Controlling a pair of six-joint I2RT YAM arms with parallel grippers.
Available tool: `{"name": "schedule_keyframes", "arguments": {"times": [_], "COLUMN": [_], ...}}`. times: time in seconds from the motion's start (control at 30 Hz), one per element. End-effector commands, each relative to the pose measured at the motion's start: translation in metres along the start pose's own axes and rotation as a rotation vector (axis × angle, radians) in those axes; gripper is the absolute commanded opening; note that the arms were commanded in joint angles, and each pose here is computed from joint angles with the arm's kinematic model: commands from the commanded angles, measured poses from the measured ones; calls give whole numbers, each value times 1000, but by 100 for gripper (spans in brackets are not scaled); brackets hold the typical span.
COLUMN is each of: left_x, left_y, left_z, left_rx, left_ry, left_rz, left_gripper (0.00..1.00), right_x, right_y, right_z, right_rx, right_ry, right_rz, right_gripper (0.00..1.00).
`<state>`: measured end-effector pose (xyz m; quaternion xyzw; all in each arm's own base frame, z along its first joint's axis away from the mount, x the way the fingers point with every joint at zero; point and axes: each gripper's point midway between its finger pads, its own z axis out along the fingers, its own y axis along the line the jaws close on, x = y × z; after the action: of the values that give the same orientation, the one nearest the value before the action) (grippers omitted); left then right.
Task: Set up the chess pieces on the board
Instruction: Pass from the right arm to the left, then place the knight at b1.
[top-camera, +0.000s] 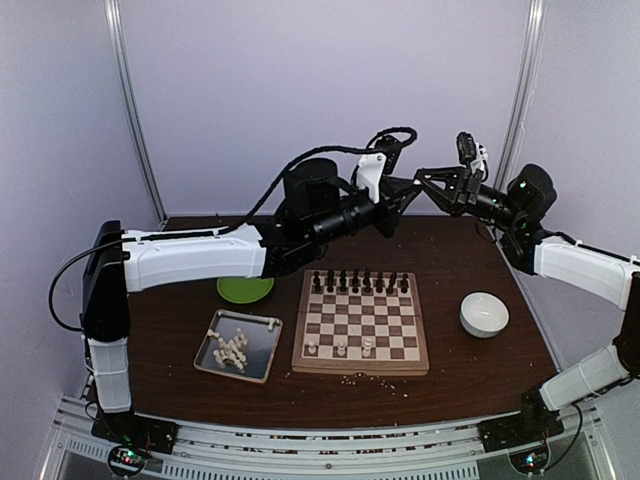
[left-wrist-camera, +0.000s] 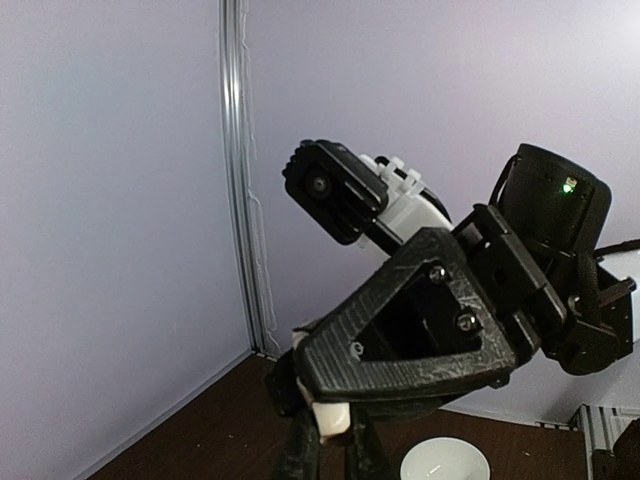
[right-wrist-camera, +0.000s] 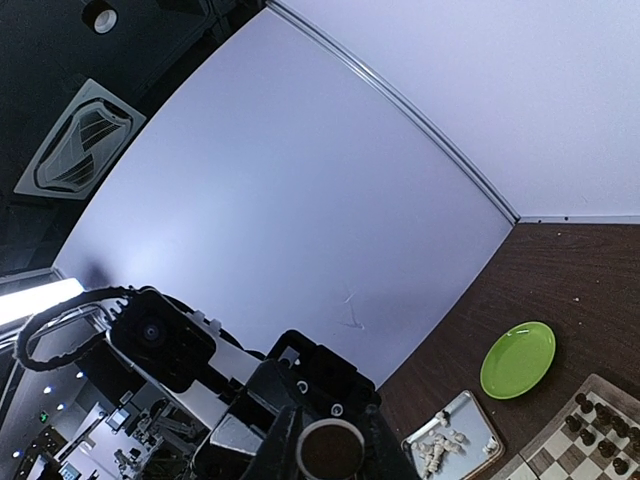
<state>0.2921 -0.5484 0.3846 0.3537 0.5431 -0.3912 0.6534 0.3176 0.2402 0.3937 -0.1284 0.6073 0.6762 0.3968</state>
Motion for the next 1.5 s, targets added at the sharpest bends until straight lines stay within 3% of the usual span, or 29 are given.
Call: {"name": "schedule_keyframes", "arguments": {"times": [0.0, 0.17, 0.3, 0.57, 0.73, 1.07, 1.47], "left_x": [-29, -28, -17, 65, 110, 171, 218], "left_y": [-1, 6, 18, 13, 5, -30, -35], "left_z": [-5, -17, -40, -108, -166, -232, -234], "left_rx": [5, -7, -31, 16, 43, 170, 174], "left_ry": [-60, -29, 84, 619, 956, 1347, 1591], "left_rz": [46, 30, -15, -51, -83, -248, -235], "left_gripper": [2, 1, 1, 3, 1, 2, 4], "right_x": [7, 7, 4, 21, 36, 35, 41], "right_y": [6, 6, 14, -64, -90, -98, -97], "right_z": [-2, -7, -21, -70, -89, -92, -93], "right_rx": [1, 8, -12, 295, 416, 375, 351], "right_ry": [16, 38, 55, 145, 206, 178, 183], "right_rz": [-46, -48, -78, -171, -245, -209, -212], "right_gripper": [23, 64, 77, 79, 78, 78, 77]}}
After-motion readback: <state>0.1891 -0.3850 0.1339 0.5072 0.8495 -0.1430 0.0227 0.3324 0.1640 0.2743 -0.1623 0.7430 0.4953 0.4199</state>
